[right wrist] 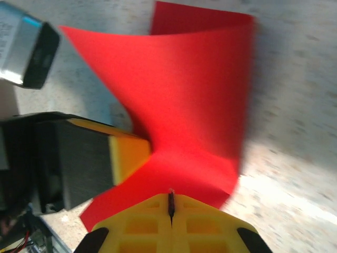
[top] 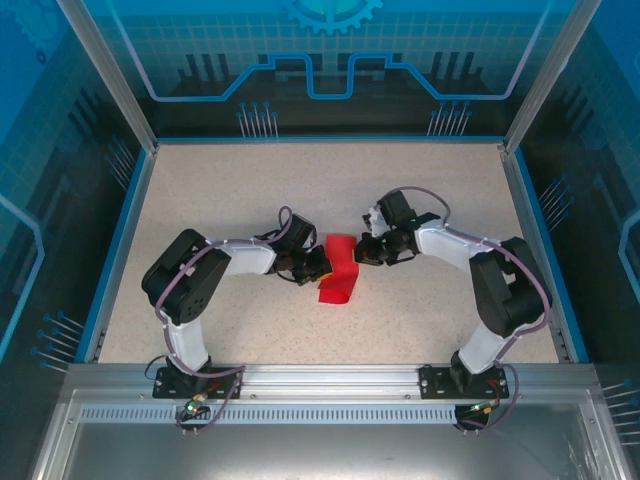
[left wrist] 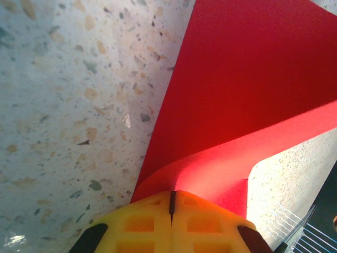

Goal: Fold a paper plane with a square sheet of paper (pick it up from the middle)
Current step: Fold the square sheet of paper in half at the center of the table.

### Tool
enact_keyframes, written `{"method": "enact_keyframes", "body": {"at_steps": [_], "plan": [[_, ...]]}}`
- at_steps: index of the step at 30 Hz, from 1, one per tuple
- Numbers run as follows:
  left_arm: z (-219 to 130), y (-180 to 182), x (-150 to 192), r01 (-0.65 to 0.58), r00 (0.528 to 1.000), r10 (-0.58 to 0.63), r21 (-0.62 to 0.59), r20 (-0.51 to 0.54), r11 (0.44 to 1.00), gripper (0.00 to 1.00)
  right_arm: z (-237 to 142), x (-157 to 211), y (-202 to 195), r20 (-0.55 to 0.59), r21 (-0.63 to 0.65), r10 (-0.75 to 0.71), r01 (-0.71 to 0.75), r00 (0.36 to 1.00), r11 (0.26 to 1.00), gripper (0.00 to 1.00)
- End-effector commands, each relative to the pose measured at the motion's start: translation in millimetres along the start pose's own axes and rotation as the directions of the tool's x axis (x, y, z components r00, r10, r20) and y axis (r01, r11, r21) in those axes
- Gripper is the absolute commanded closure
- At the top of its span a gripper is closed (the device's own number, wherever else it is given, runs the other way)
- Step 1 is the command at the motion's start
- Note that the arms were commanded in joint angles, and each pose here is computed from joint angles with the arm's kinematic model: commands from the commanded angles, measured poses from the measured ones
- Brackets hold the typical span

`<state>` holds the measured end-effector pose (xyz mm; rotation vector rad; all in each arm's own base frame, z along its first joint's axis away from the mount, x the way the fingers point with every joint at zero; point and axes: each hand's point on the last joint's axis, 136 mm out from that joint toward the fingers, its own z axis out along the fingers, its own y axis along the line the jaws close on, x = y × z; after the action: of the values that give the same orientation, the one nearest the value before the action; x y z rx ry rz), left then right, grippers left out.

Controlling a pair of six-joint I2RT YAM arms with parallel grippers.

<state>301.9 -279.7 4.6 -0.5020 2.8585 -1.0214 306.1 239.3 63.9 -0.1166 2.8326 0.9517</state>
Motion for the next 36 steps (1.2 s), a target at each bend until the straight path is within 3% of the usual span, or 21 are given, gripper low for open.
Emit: {"method": "enact_keyframes", "body": {"at_steps": [1,12,23,29,36], "plan": [[9.5,119.6,43.8,0.121,0.985,-0.161,-0.397,-0.069,0.910,0.98,19.8,-5.2,20.6,-0.031,-0.075,-0.035,0.033,0.999,0.997,1.00],[5.9,123.2,46.2,0.116,0.985,-0.159,-0.414,-0.071,0.903,0.99,53.7,-6.3,-5.4,-0.092,-0.068,-0.003,-0.003,0.996,0.998,1.00],[3.7,131.6,51.5,0.120,0.983,-0.166,-0.428,-0.073,0.896,1.00,11.2,-16.8,-86.2,0.034,0.081,0.168,-0.170,0.985,0.982,1.00],[4.3,128.3,49.8,0.115,0.984,-0.161,-0.421,-0.076,0.900,1.00,-24.0,-39.3,-43.4,0.123,0.010,0.054,-0.056,0.991,0.998,1.00],[4.2,124.9,47.7,0.109,0.985,-0.155,-0.420,-0.075,0.901,1.00,23.9,-24.5,1.9,-0.019,-0.079,-0.033,0.031,0.999,0.996,1.00]]}}
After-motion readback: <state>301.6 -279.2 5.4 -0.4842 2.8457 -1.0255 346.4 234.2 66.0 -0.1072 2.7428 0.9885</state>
